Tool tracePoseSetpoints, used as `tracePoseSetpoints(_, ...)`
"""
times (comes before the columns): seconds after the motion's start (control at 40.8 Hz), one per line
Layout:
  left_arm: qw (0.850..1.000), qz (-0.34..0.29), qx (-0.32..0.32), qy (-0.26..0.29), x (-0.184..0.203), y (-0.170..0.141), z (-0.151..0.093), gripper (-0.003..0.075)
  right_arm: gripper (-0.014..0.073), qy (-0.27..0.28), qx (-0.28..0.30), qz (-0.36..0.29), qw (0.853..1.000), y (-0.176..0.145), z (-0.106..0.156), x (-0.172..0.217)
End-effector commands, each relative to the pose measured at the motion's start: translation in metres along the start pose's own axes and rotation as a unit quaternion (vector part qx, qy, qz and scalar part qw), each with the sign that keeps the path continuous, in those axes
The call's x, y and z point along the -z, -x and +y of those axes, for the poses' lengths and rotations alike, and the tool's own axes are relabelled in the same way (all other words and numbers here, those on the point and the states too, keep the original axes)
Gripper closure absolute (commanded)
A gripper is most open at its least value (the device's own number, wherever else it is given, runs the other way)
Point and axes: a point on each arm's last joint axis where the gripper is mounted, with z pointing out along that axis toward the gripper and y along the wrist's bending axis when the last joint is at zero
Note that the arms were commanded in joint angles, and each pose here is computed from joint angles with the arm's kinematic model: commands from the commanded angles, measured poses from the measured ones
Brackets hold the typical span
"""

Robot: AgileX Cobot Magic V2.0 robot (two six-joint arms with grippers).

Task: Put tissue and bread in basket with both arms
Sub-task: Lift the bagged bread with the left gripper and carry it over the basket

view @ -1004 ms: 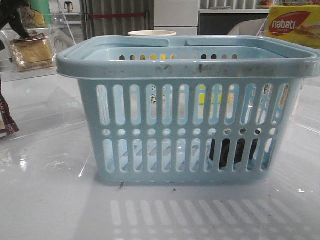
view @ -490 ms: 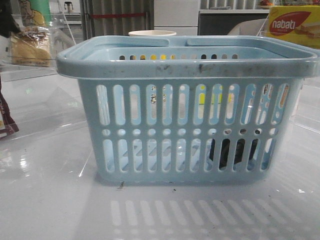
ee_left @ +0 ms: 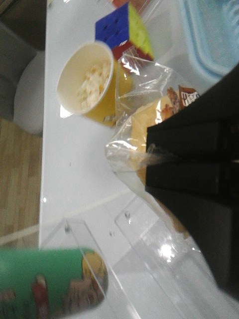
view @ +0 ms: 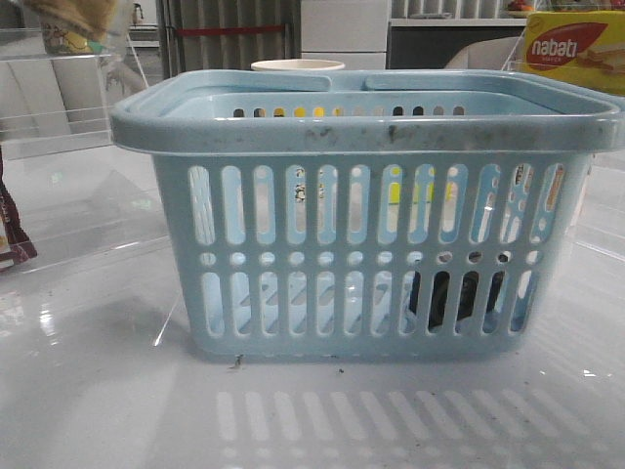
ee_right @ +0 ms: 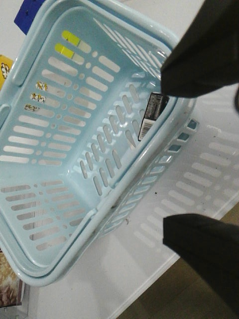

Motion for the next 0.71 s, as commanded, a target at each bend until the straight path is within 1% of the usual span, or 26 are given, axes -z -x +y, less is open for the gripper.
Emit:
tracePoseSetpoints(0.0,0.996,-0.06,-0.054,-0.044,0.037,0.022,-0.042,0.0628,0.0005,-0.011,0.003,-0.046,0.999,0.013,-0.001,0.006)
tracePoseSetpoints(0.073,0.991,-0.049,-0.095,-0.076,0.041,0.019,-0.064,0.0628,0.0005,-0.011,0.003,-0.046,0.999,0.013,-0.001,0.006)
tracePoseSetpoints(0.147,0.983,-0.032,-0.14,-0.113,0.039,0.012,-0.089,0.0628,0.0005,-0.011,0.003,-0.046,0.999,0.013,-0.001,0.006)
tracePoseSetpoints(0.245,0.975,-0.009,-0.162,-0.152,0.034,0.002,-0.114,0.0628,0.0005,-0.011,0.003,-0.046,0.999,0.013,-0.001,0.006)
tracePoseSetpoints(0.343,0.967,0.013,-0.179,-0.178,0.022,-0.008,-0.135,0.0628,0.0005,-0.011,0.003,-0.046,0.999,0.013,-0.001,0.006)
tracePoseSetpoints(0.465,0.96,0.037,-0.198,-0.197,0.003,-0.021,-0.15,0.0628,0.0005,-0.011,0.003,-0.046,0.999,0.013,-0.001,0.006)
tracePoseSetpoints(0.686,0.935,0.072,-0.268,-0.221,-0.036,-0.047,-0.167,0.0627,0.0005,-0.011,0.003,-0.046,0.999,0.013,-0.001,0.006)
